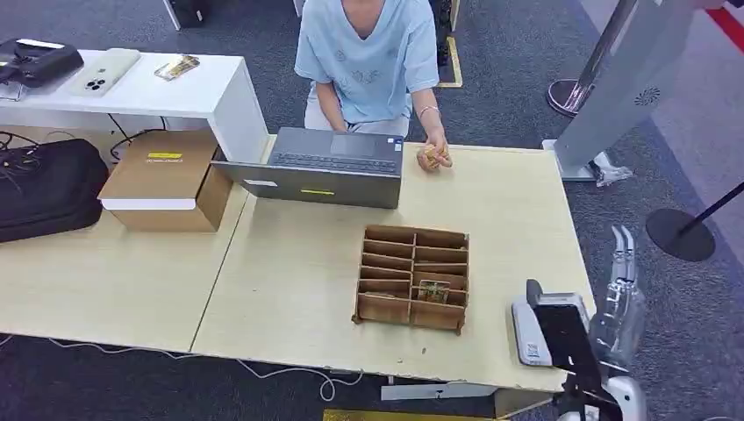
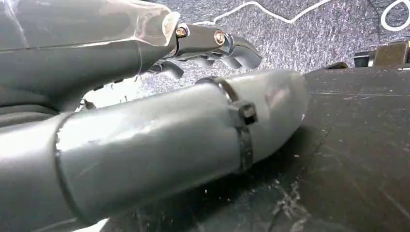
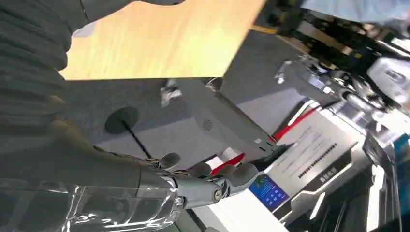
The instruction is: Pass the card to the sensor for recognition and then transmit it.
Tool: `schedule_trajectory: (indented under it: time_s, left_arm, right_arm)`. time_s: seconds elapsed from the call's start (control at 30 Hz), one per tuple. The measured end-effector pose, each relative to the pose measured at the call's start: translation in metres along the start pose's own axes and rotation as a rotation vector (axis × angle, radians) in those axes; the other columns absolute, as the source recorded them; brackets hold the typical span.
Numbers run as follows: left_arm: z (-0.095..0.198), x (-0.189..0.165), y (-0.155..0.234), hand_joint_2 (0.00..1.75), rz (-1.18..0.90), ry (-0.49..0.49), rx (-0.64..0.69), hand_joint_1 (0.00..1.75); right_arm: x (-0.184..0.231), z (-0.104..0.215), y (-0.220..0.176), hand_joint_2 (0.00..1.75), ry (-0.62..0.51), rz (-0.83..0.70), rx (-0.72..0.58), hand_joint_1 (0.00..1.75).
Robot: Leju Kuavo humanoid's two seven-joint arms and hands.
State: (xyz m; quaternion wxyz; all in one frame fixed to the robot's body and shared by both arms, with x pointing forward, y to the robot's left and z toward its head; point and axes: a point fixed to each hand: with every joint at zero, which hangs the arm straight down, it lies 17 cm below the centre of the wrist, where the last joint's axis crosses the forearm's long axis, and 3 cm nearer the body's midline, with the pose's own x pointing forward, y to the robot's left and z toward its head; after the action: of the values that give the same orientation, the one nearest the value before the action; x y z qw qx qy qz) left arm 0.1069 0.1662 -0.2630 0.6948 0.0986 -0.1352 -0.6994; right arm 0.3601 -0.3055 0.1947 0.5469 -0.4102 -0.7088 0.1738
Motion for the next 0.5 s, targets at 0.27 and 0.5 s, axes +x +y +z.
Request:
schedule_trajectory:
  time_s: [0.27, 0.5]
  left_arm:
    - [0.0, -0.001, 0.0, 0.0, 0.009, 0.005, -0.002, 0.0]
    - [0.0, -0.002, -0.001, 0.0, 0.015, 0.008, -0.004, 0.0]
  right_arm:
    - [-0.014, 0.017, 0.03, 1.75, 0.029, 0.228, 0.164, 0.0]
    - [-0.016, 0.024, 0.039, 1.75, 0.017, 0.262, 0.217, 0.0]
